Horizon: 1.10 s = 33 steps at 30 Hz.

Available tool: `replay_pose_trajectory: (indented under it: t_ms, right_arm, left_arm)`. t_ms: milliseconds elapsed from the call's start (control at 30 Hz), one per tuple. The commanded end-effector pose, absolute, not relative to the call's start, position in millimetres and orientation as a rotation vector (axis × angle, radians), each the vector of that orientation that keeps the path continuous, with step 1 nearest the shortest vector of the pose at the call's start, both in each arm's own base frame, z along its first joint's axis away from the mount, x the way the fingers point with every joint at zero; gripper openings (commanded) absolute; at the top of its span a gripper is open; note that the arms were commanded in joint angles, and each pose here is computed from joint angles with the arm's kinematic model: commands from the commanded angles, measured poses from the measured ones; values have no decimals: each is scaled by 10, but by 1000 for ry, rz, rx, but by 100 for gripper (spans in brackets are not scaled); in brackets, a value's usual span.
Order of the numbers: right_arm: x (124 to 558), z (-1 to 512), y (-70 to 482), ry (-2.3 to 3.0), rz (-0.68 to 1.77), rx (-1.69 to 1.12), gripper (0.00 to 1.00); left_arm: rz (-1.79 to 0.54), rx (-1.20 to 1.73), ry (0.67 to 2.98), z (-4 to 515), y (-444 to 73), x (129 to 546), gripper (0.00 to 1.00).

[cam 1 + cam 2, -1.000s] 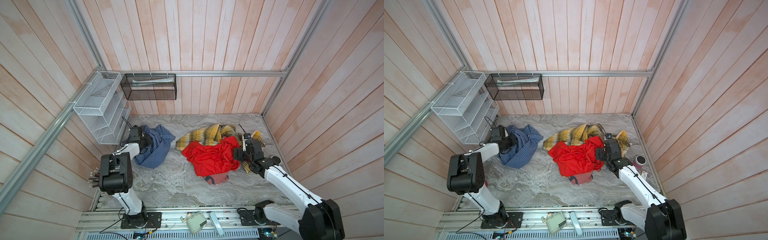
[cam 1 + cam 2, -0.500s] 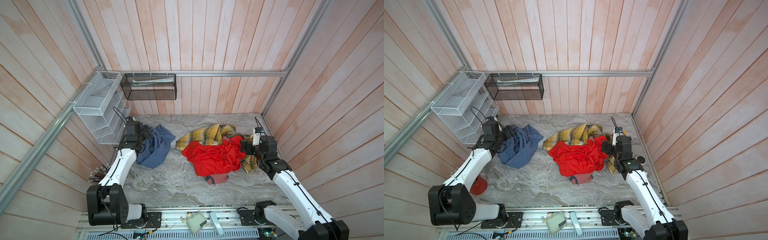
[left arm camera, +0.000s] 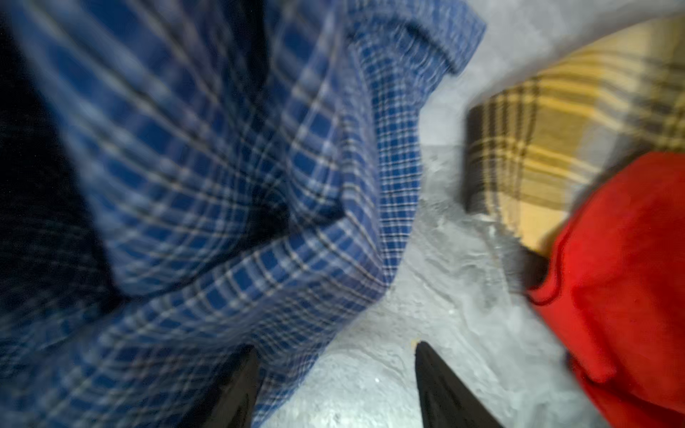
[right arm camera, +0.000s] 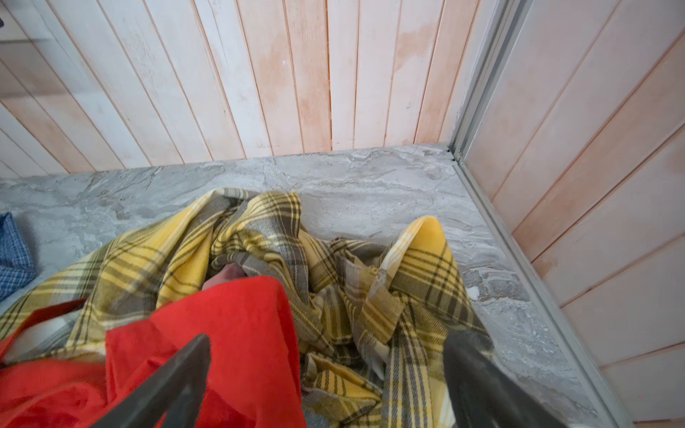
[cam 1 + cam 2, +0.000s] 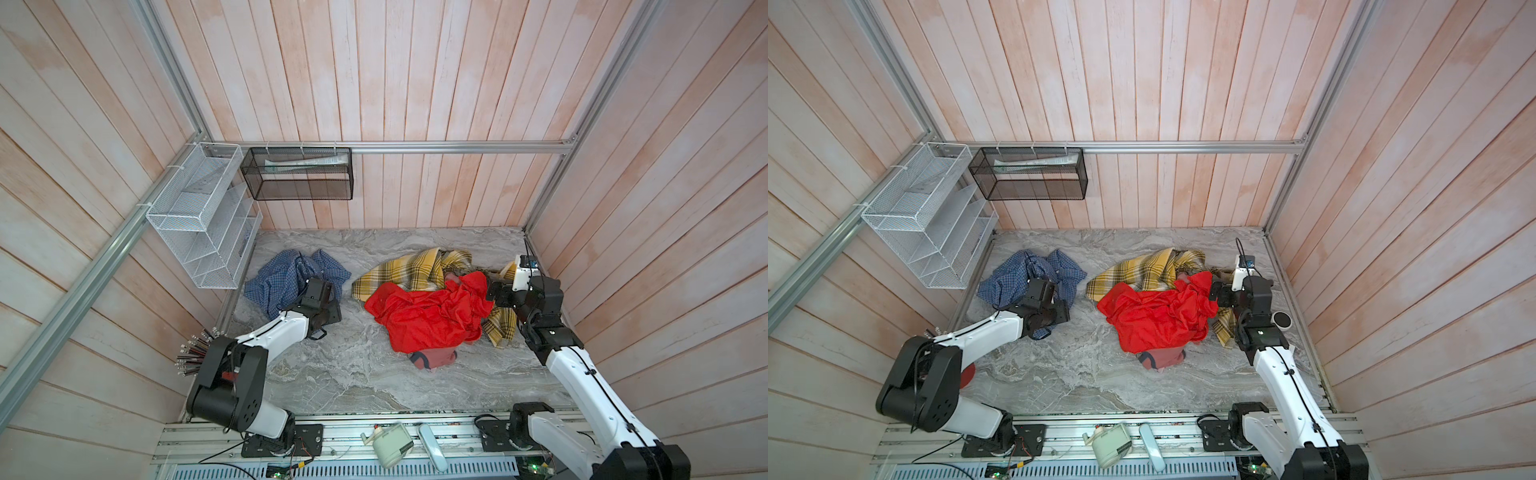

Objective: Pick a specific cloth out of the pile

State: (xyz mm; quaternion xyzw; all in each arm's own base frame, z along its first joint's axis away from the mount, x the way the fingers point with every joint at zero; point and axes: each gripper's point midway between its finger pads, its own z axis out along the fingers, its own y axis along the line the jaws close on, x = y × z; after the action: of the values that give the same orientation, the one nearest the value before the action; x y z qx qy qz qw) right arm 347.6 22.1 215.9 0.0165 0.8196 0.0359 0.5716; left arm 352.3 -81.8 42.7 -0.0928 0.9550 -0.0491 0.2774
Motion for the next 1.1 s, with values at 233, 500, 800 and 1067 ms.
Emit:
replay_pose_trajectory:
  t_ms: [233,500,800,1067]
  right_arm:
    - [3335,1860,87,1714,60,103,98]
    - [3202,1725,-112,1653,-37,147,98]
    - [3200,1578,-147,1676,-58,137,98]
    - [3184,1488,-202,1663,-58,162,98]
  left_arm:
    - [-276,-310,2523,347,-583,4475,31]
    - [-278,-292,2502,377,-620,4833,32]
    - [-295,-265,2449,633,-722,4526,71]
    - [-157,-203,2176,1500,-513,4157,100]
